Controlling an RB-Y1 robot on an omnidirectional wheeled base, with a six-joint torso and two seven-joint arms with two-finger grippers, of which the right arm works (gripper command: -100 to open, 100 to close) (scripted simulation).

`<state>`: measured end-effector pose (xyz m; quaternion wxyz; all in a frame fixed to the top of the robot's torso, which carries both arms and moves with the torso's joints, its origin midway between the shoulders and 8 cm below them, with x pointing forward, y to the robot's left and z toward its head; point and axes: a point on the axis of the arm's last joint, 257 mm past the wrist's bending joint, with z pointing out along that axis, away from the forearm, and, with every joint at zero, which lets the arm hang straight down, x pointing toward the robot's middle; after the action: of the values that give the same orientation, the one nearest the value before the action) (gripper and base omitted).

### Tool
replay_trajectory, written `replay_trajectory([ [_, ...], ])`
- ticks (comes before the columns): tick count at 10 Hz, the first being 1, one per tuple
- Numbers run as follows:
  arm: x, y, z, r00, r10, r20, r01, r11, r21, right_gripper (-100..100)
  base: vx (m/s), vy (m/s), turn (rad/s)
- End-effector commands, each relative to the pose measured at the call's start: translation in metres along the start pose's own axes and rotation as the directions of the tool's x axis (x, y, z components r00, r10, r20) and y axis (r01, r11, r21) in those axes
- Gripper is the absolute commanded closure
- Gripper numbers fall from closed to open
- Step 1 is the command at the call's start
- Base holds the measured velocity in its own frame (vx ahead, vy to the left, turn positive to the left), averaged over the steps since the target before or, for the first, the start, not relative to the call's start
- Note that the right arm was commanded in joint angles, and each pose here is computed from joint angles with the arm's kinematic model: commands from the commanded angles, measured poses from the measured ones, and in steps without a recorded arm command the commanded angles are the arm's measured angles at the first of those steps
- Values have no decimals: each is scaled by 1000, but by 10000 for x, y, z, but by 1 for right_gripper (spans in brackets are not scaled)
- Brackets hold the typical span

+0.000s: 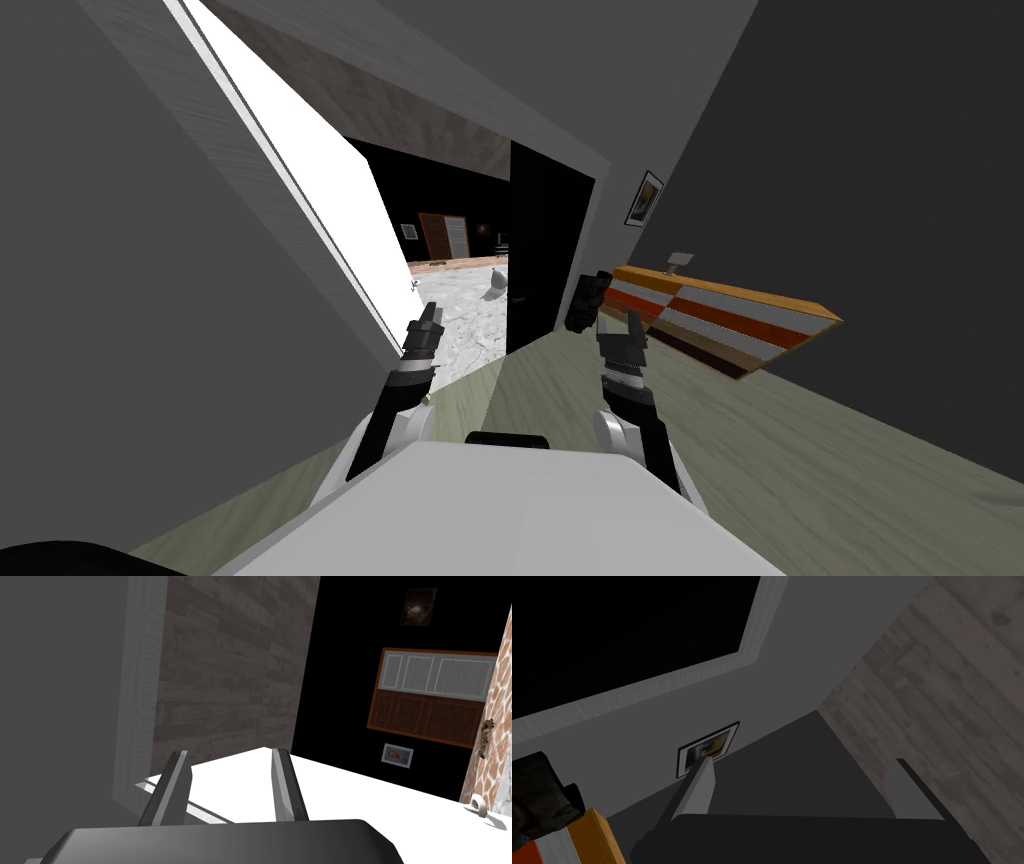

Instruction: Push the door open

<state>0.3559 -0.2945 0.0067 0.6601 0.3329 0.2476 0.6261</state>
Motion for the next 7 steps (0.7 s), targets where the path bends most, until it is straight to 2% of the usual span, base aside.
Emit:
replay_trajectory([
  [1, -8, -144, -25, 1000, 3, -5, -3, 1000, 15, -100, 73, -51, 182],
  [3, -25, -320, -66, 1000, 4, -5, -4, 999, 44, -100, 54, -30, 69],
  [5, -41, -556, -107, 1000, 7, -9, -7, 997, 76, -100, 65, -34, 199],
  [6, -43, -570, -113, 1000, 7, -8, -6, 997, 79, -100, 50, -43, 46],
  [7, -54, -702, -140, 1000, 8, -9, -7, 995, 98, -100, 50, -35, 107],
])
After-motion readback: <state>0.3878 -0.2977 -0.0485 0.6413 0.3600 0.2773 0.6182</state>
